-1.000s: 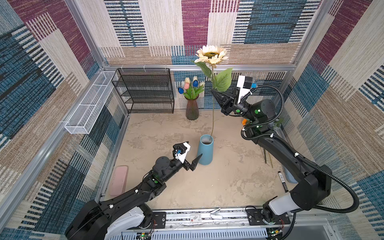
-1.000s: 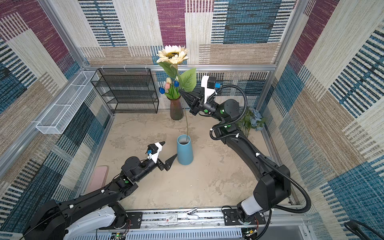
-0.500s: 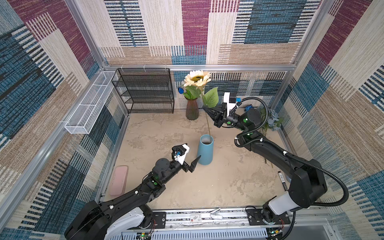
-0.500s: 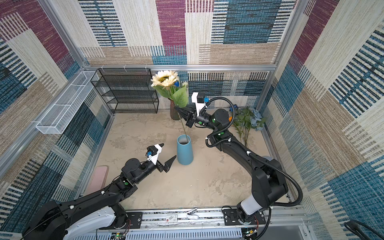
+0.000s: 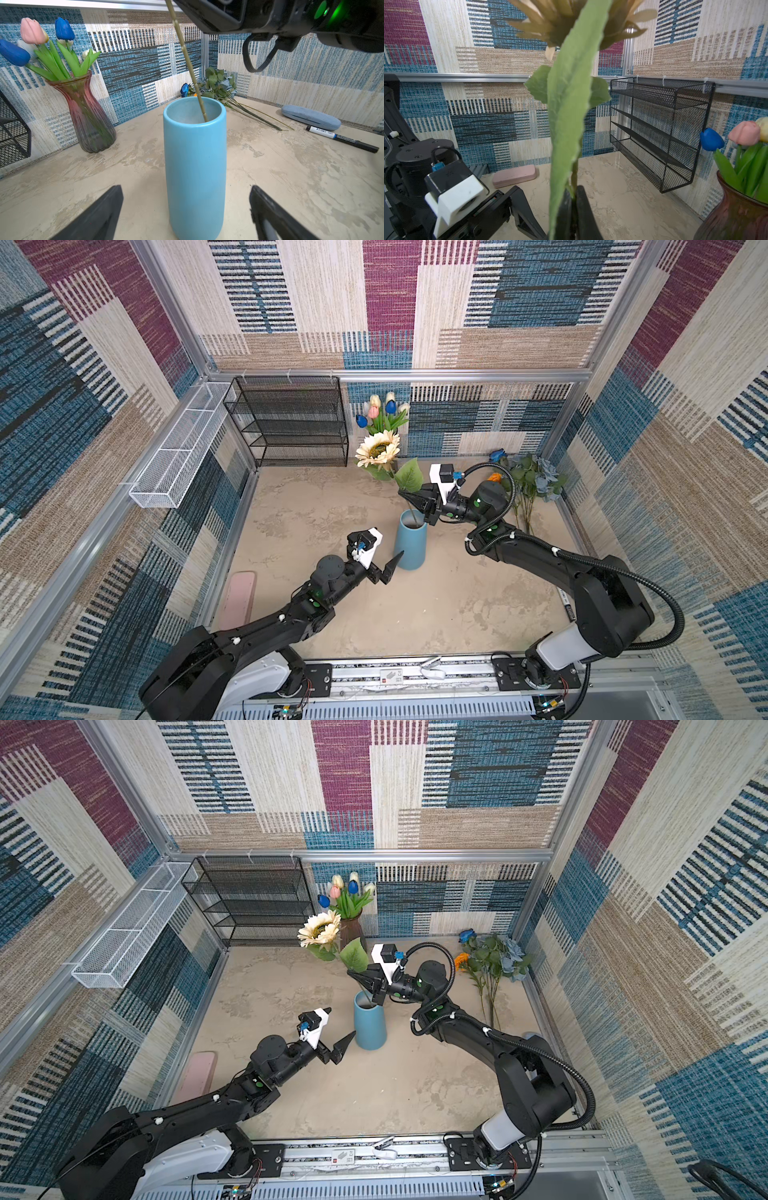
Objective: Arrange the flowers into the vase
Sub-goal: 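Carry the sunflower over the teal vase and lower its stem in, then open the right gripper and return it to the flower bunch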
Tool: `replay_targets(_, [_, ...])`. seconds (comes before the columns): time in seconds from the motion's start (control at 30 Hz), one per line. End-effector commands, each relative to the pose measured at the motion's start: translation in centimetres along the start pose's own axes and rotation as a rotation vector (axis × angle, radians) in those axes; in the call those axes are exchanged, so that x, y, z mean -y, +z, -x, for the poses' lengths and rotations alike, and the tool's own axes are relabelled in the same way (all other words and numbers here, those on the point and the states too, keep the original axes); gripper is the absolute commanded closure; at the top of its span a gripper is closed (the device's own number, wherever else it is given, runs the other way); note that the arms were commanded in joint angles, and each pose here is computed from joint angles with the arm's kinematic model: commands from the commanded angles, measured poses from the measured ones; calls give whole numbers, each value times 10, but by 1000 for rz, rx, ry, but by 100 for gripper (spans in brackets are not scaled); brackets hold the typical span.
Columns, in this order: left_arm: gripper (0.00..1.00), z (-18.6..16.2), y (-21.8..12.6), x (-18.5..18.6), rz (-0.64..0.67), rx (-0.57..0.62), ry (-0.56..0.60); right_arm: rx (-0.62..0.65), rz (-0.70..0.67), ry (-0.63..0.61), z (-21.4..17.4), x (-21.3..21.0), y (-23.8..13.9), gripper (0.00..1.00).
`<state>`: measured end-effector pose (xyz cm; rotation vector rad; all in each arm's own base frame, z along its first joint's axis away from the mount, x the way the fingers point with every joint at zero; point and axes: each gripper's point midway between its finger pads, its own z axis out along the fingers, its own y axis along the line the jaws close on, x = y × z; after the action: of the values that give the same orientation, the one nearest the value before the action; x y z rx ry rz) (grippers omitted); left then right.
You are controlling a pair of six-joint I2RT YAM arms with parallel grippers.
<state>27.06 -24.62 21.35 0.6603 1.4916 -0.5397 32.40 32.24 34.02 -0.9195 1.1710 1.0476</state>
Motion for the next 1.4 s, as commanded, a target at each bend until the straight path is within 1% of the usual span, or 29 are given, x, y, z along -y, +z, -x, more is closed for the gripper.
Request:
replay_targets(0.0, [2,15,0,-2,11,57,-16,-14,-37,-26,-1,5,-1,87])
replay_targets(0.1, [2,15,-1,-3,15,57,-15,-4,-63,-35,6,7,-3,71])
replay_targets(0.23, [2,15,-1,-4,18,56,-11,-1,-102,-45,14,11,-6,67])
replay_targets(0.33, [2,15,-2,-4,18,55,-8,3,-131,-58,20,11,-10,56])
replay_targets(0.4, [2,16,-2,-3,18,56,-8,-3,-139,-67,21,11,-11,51])
replay_targets(0.57, [2,14,-2,-3,18,52,-7,-57,-170,-60,9,18,-11,43])
replay_targets(0.67, [2,14,-2,-3,16,52,-10,-69,-149,-61,2,14,-12,37])
replay_targets(0.93, [2,13,1,-3,16,50,-9,-175,-114,22,-41,19,-5,33])
replay_targets(1.1, [2,16,2,-4,19,52,0,-231,-103,29,-52,17,-6,30])
replay_targets(1.17, [2,17,2,-4,20,51,3,-231,-125,17,-48,18,-10,28])
replay_targets(1.23, [2,19,2,-4,19,56,5,-201,-155,-5,-34,16,-15,28])
replay_targets(1.37, [2,25,1,-3,13,69,8,-142,-303,-19,10,31,-28,27])
